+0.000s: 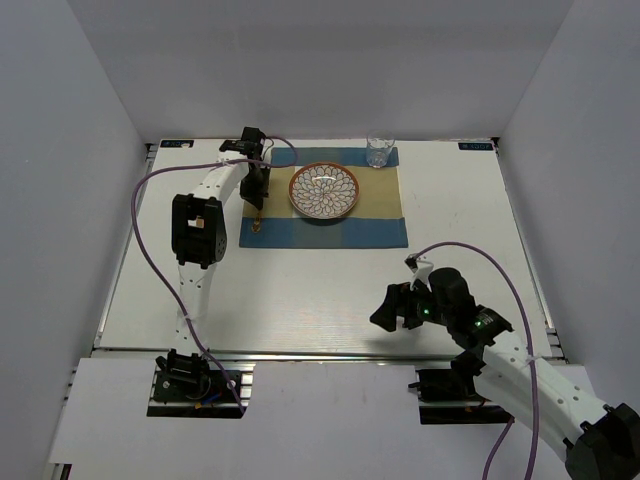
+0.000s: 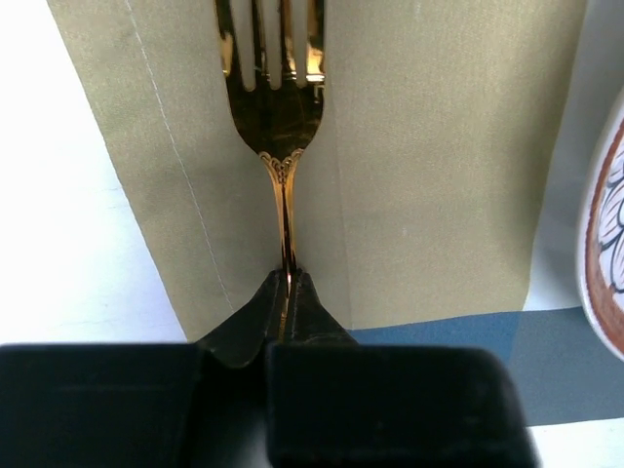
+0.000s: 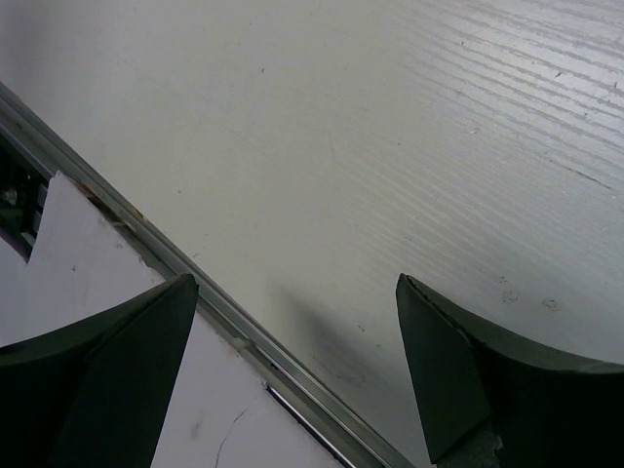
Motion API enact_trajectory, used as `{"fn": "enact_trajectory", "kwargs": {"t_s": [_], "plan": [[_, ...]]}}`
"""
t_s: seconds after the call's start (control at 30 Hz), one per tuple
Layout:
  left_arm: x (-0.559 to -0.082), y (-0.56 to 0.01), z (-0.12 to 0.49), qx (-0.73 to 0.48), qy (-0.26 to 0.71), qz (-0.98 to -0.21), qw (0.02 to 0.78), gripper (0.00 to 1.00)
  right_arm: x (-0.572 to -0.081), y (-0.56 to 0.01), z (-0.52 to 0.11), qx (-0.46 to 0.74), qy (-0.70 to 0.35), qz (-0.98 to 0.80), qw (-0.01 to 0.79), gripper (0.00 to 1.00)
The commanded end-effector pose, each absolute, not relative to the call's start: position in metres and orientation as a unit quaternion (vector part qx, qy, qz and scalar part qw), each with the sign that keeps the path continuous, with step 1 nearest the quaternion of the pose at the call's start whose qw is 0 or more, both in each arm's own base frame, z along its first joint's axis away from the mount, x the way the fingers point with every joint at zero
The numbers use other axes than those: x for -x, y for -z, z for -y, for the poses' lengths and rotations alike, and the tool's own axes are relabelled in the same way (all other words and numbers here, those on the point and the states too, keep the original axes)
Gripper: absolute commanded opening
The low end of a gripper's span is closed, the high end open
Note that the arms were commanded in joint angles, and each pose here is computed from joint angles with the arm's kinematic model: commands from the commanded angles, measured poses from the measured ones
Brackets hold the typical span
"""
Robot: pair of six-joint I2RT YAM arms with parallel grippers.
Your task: Set the dinner table for one person
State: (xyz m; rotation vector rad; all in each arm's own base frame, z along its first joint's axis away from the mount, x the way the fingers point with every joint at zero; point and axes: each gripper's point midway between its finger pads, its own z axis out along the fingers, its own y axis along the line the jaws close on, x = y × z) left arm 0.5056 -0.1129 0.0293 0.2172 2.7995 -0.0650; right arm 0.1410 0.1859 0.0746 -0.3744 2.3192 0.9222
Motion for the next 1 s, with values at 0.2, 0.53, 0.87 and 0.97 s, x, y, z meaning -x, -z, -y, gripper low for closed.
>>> {"fn": "enact_trajectory", "kwargs": {"t_s": [0.2,0.53,0.87,0.97], "plan": [[-0.524,-0.081,0.116,-0.052,0.029,-0.971,0.232,0.97,-0.139,-0.078,-0.192,0.149,-0.362,-0.868,0.305,0.88],[-0.508,-0.198,0.054,0.119,-0.043,-0.92,0.371,0.98,-0.142,-0.082,-0.193,0.15,-0.364,-0.865,0.31,0.88],[-0.45,-0.132,-0.049,0.309,-0.08,-0.915,0.247,0.98,-0.139,-0.086,-0.197,0.156,-0.38,-0.857,0.312,0.89],[-0.436,-0.1,-0.064,0.323,-0.073,-0.921,0.206,0.98,-0.136,-0.086,-0.196,0.158,-0.382,-0.855,0.314,0.89]]}}
